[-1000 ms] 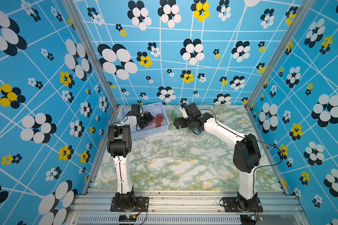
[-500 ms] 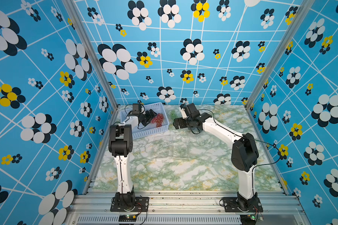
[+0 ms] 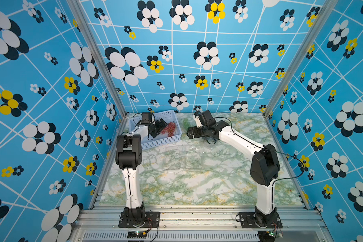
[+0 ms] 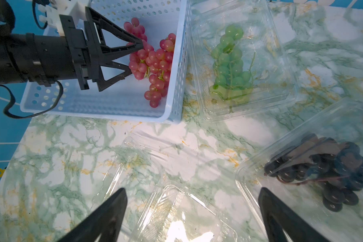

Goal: Pack grapes into containers
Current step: Pick up the grape from the basket.

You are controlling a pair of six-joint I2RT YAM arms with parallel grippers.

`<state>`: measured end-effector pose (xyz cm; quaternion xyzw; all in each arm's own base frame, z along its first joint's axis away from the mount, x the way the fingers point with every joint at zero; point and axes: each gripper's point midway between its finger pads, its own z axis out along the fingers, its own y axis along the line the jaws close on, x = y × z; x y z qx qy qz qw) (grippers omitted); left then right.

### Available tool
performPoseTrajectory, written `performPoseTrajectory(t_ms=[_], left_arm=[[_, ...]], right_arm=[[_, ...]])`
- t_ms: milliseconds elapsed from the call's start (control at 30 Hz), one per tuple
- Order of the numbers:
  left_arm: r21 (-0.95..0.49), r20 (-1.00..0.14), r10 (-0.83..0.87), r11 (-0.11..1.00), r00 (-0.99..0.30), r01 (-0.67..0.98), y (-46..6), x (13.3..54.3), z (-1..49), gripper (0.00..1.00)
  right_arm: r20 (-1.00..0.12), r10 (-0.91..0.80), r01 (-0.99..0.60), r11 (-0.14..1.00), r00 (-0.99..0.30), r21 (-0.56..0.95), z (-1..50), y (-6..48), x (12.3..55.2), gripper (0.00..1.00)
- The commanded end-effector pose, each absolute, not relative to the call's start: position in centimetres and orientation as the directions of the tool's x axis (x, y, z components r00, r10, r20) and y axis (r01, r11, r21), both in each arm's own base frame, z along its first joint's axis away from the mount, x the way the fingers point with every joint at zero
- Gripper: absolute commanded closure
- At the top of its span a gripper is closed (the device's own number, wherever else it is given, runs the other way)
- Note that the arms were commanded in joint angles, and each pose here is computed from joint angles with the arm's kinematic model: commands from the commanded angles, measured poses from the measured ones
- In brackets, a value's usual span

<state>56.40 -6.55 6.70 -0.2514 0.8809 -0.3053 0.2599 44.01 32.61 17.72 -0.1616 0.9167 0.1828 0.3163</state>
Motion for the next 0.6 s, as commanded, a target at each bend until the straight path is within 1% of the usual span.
performPoseTrajectory(t_ms=[0, 267, 567], left_arm=[[-0.624, -0.341, -0.588, 0.725, -0.734, -0.291, -6.3, 55.3, 8.1, 0.0], [-0.59, -0.356, -0.574, 0.75, -0.737, -0.299, -5.8, 54.7, 8.0, 0.0], [-0.489, -0.329, -0.57, 0.785, -0.753, -0.381, -4.7, 54.9, 6.5, 0.01]], right_arm=[[-0.646, -0.162, -0.409, 0.877, -0.746, 0.253, 19.6, 32.0, 43.1, 0.01], [-0.645, -0.142, -0.402, 0.874, -0.751, 0.274, 20.0, 32.1, 42.9, 0.01], [-0.651, -0.137, -0.403, 0.872, -0.747, 0.279, 20.3, 32.0, 42.7, 0.01]])
